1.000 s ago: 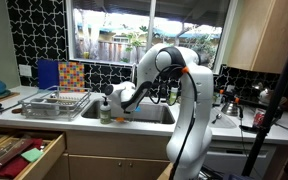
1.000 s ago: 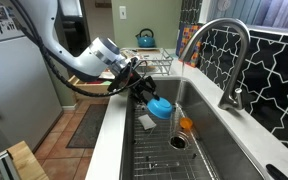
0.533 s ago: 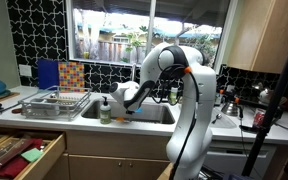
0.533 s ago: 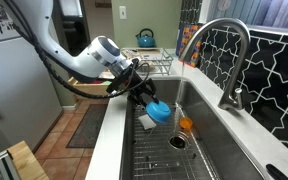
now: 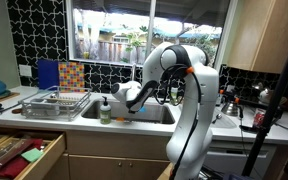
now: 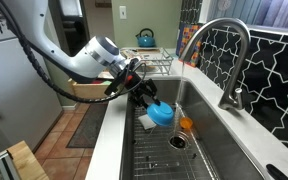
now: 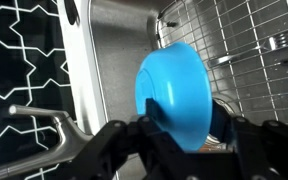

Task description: Move the blue bowl to the left and open the faucet then place the blue bowl under the running faucet and set it back down on the counter

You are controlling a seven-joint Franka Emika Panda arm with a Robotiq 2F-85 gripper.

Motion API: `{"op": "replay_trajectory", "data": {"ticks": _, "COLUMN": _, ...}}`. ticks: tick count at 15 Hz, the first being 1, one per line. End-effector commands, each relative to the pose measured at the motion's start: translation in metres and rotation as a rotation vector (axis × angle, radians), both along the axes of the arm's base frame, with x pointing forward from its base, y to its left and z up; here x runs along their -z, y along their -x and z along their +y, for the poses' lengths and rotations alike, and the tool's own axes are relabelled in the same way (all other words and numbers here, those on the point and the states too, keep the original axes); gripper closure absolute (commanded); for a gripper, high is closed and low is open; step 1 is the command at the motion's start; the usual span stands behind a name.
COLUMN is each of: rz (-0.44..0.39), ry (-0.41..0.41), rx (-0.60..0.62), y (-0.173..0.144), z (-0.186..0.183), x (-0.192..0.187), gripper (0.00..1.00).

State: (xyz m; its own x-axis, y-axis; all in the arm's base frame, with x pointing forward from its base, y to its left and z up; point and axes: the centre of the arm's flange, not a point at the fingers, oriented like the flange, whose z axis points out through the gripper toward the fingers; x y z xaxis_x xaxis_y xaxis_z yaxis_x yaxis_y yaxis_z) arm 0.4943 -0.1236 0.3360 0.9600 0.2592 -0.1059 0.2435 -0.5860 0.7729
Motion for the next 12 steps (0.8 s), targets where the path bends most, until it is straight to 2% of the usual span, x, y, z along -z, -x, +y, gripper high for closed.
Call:
{"op": "replay_trajectory", "data": {"ticks": 1, "rz": -0.018, "ry": 0.021, "rx": 0.050, "y": 0.015, "z": 0.001, "x": -0.001, "gripper": 0.72}}
{"op": "replay_trajectory", "data": {"ticks": 2, "rz": 0.005, "ry": -0.043, "rx": 0.018, "y": 0.017, "z": 0.002, "x": -0.003, "gripper": 0.72}}
{"op": "replay_trajectory", "data": {"ticks": 3, "rz": 0.003, "ry": -0.033, "rx": 0.032, "y": 0.019, "z": 0.003, "x": -0.003, "gripper": 0.72}}
{"op": "replay_trajectory", "data": {"ticks": 8, "rz": 0.058, "ry": -0.132, "rx": -0.046, "y": 0.041, "z": 0.028, "x": -0.016, "gripper": 0.72}}
{"op": "replay_trajectory", "data": {"ticks": 12, "rz": 0.092, "ry": -0.114, "rx": -0.144, "y": 0.068, "z": 0.054, "x": -0.032, "gripper": 0.72}}
